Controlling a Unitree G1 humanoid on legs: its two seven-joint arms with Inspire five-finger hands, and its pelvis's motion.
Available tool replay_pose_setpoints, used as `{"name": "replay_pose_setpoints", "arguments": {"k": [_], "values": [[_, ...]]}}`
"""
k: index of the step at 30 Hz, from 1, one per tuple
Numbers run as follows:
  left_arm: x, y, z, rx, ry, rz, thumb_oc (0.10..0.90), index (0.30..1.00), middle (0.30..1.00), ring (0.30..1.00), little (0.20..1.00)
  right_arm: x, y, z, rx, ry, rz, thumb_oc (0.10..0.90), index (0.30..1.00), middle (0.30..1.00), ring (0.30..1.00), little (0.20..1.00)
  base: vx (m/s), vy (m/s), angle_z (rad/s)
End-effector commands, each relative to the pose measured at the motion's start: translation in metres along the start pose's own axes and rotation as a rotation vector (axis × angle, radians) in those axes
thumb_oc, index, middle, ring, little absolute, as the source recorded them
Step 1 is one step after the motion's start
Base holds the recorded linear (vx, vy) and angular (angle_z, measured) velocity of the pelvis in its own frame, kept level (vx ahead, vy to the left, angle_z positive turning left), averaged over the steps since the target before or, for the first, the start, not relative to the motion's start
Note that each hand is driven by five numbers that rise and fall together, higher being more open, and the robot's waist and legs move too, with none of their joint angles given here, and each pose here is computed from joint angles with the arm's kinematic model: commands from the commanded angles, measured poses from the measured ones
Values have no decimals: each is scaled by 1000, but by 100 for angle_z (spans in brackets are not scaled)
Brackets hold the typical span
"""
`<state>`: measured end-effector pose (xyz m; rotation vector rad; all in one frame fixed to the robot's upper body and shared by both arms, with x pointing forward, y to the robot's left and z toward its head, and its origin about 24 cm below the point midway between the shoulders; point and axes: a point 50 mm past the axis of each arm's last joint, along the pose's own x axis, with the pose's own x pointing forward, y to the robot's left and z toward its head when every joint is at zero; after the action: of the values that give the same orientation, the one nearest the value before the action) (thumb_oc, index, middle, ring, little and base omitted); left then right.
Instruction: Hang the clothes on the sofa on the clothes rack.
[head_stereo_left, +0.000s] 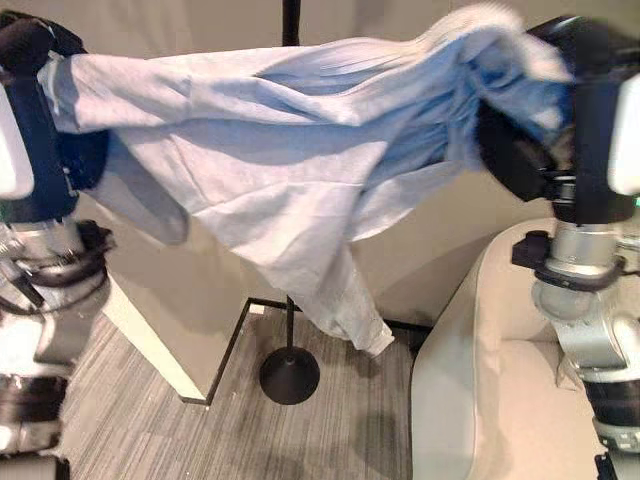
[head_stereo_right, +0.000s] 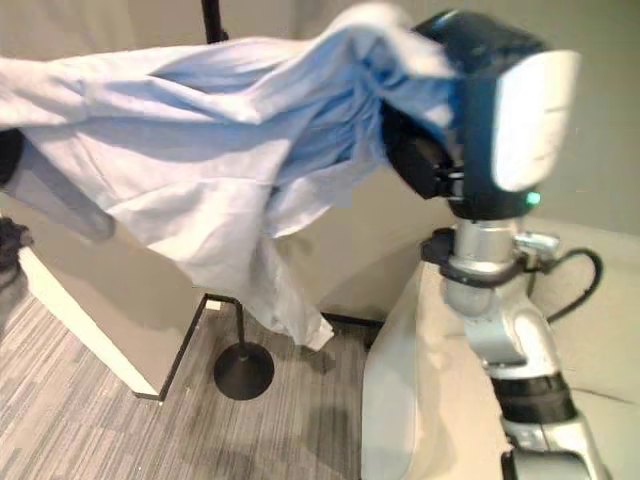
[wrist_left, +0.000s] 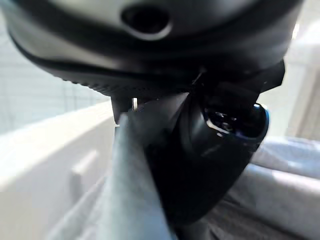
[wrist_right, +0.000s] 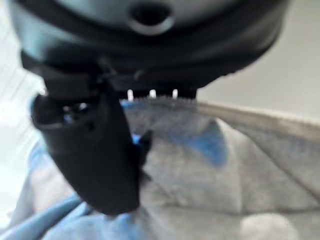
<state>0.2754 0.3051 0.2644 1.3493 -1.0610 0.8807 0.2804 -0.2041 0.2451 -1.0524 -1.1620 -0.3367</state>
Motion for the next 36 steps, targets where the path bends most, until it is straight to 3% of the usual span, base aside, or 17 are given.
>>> {"name": "replay_pose_setpoints", "arguments": {"k": [1,5,12,18,21,22,23,26,28,29,31,33,36], "values": [[39,10,-42,159,203,68,400,300,300,300,300,31,-33,-45,-43,193,-148,400,300,300,300,300,40,87,4],[63,-39,-40,185,203,-232,400,300,300,300,300,56,-17,-92,-135,359,25,400,300,300,300,300,-3,61,4],[78,-58,-28,210,181,-349,400,300,300,300,300,76,-21,-115,-233,464,73,400,300,300,300,300,14,-9,4],[72,-69,-28,208,229,-412,400,300,300,300,300,77,-15,-124,-270,526,123,400,300,300,300,300,8,-71,1],[54,-77,-31,210,254,-470,400,300,300,300,300,69,0,-121,-245,523,176,400,300,300,300,300,-23,-109,-2],[11,-89,-35,214,284,-583,400,300,300,300,300,50,25,-112,-182,512,255,400,300,300,300,300,-20,-77,0],[9,-89,-36,214,284,-586,400,300,300,300,300,49,26,-112,-182,512,258,400,300,300,300,300,-16,-122,-7],[-110,-103,-36,152,477,-839,400,300,300,300,300,5,74,-81,29,501,383,400,300,300,300,300,10,-71,-5],[-143,-111,-16,9,615,-844,400,300,300,300,300,-22,92,-69,129,553,408,400,300,300,300,300,7,-35,-9],[-144,-110,-16,9,617,-846,400,300,300,300,300,-23,93,-68,129,553,411,400,300,300,300,300,7,-24,-5],[-153,-117,8,-169,731,-775,400,300,300,300,300,-37,99,-61,191,593,401,400,300,300,300,300,0,0,0],[-161,-121,50,-506,903,-629,400,300,300,300,300,-58,110,-50,286,663,383,400,300,300,300,300,0,0,0],[-161,-115,75,-752,1074,-444,400,300,300,300,300,-70,119,-33,396,707,347,400,300,300,300,300,0,0,0]]}}
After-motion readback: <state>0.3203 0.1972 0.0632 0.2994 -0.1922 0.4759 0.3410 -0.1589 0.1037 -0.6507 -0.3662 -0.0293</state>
